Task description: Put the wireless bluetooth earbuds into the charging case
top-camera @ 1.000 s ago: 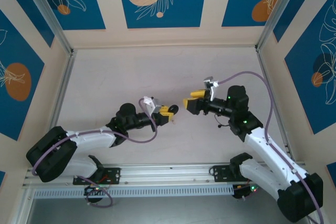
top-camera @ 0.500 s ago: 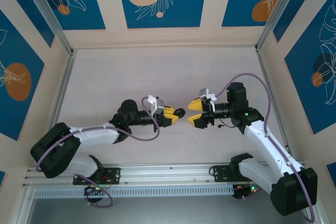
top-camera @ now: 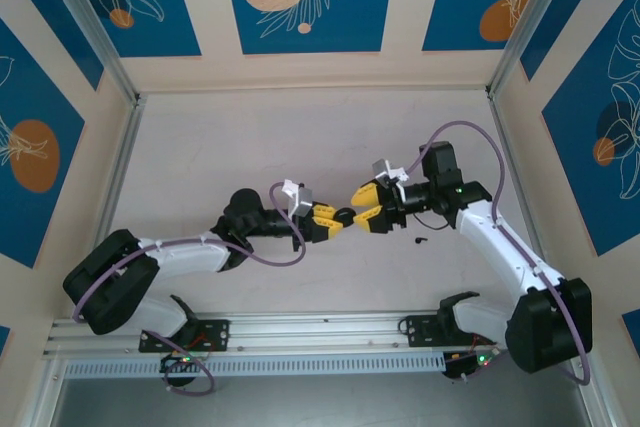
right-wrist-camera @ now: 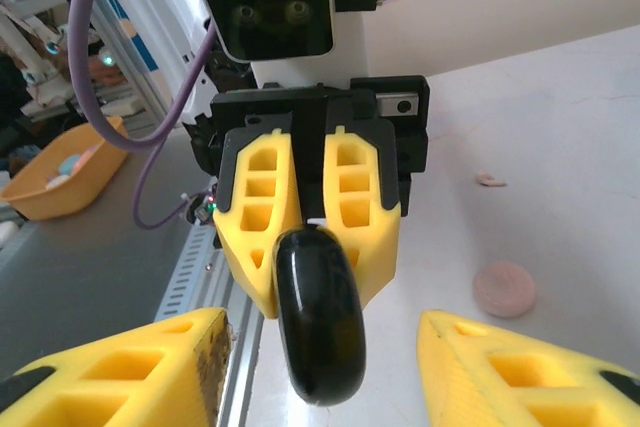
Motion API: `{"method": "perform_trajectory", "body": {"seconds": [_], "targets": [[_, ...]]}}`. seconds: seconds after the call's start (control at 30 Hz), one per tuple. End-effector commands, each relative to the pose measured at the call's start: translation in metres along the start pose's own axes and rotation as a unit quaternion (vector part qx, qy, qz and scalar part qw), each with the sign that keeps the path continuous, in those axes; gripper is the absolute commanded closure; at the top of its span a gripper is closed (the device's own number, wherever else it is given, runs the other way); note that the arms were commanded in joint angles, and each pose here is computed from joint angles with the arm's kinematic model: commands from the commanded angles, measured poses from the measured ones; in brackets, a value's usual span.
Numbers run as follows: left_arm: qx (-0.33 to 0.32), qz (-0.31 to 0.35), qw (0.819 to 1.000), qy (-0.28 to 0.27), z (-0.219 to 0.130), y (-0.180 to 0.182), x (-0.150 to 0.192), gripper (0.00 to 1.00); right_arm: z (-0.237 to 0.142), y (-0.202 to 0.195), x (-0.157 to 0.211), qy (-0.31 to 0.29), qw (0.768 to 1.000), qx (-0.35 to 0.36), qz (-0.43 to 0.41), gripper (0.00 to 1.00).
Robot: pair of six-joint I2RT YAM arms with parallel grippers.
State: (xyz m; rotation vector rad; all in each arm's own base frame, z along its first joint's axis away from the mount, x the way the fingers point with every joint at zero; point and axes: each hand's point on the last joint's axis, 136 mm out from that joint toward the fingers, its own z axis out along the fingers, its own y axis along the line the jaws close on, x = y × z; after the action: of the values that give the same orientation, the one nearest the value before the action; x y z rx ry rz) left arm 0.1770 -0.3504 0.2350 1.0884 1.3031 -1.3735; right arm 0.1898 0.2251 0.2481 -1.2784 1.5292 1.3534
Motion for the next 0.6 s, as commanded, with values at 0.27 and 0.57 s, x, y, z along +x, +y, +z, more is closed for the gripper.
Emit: {"method": "perform_trajectory", "body": {"seconds": [0.27, 0.57], "targets": [[0.019, 0.03, 0.999, -0.028, 0.0022, -0.0063, -0.0242, 0.83, 0.0025, 0.0095, -0.0092, -0.009, 0.999, -0.052, -0.004, 0.61], [0.008, 0.034, 0.999, -0.03, 0.002, -0.0024, -0.0248, 0.82, 0.005, 0.0031, -0.0081, 0.002, 0.999, -0.052, 0.005, 0.73]]}}
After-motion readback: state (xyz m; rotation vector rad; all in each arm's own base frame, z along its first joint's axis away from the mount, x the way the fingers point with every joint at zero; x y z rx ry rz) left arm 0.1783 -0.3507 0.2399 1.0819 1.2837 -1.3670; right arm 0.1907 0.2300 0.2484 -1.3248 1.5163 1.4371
